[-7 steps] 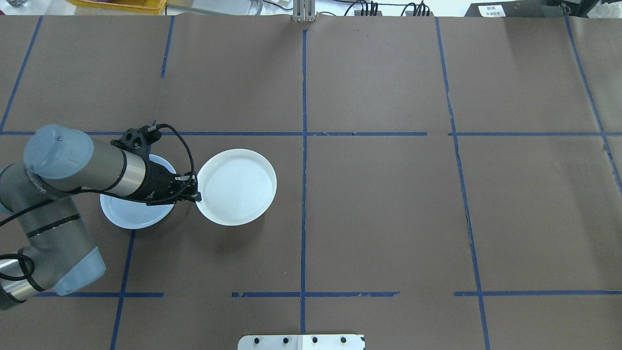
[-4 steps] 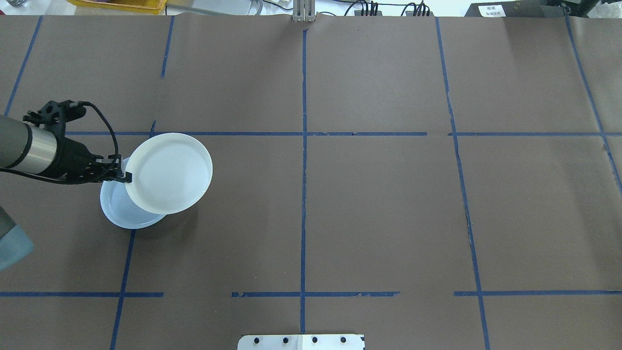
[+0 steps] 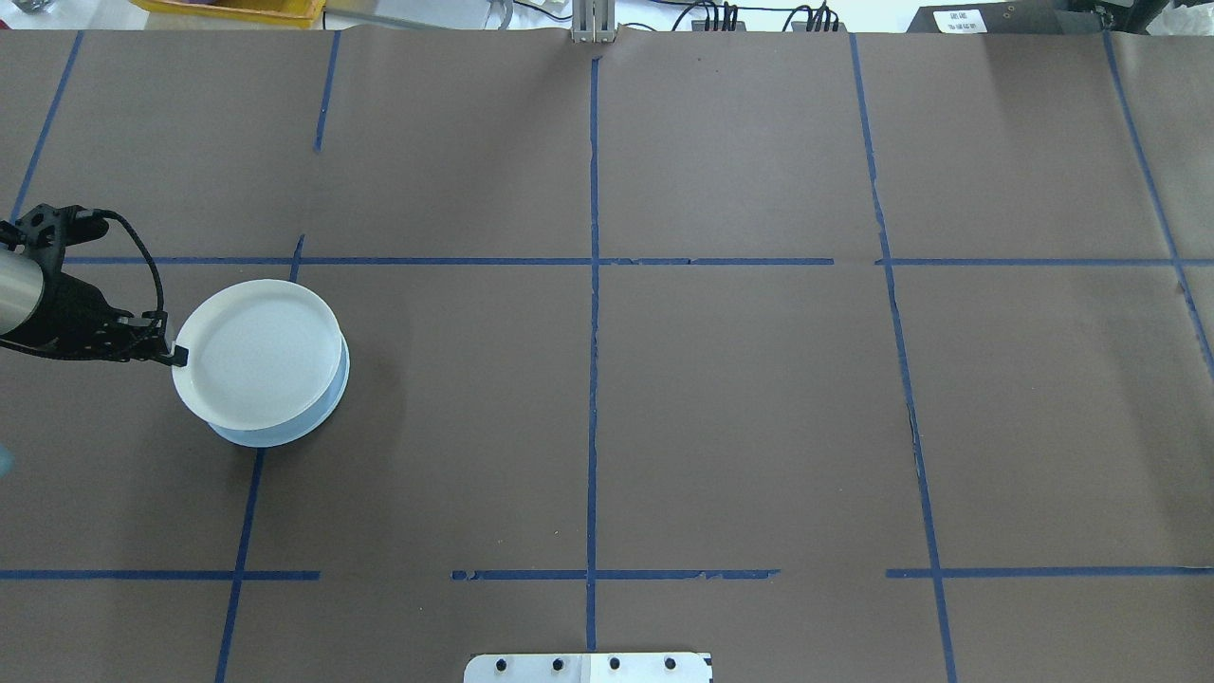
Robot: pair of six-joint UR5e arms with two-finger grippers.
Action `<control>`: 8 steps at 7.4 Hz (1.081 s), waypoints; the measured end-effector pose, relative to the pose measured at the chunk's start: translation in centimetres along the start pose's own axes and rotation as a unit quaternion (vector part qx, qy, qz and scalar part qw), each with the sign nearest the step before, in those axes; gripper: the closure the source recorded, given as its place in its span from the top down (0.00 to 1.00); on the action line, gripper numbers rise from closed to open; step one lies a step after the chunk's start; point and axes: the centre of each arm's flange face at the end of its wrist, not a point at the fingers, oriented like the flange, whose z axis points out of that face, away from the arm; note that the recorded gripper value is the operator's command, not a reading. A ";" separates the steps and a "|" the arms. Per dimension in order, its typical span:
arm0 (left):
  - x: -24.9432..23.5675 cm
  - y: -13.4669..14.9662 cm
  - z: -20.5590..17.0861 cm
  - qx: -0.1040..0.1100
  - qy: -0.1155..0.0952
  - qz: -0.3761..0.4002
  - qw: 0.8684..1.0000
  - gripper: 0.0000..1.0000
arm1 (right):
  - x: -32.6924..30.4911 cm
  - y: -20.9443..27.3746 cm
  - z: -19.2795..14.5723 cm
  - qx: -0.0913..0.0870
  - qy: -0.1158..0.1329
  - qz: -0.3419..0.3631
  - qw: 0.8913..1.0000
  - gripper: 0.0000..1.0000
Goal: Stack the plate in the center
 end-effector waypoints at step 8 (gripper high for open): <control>-2.8 -1.3 -1.2 -0.007 0.001 0.000 1.000 1.00 | 0.0 0.0 0.0 0.000 0.000 0.000 1.000 1.00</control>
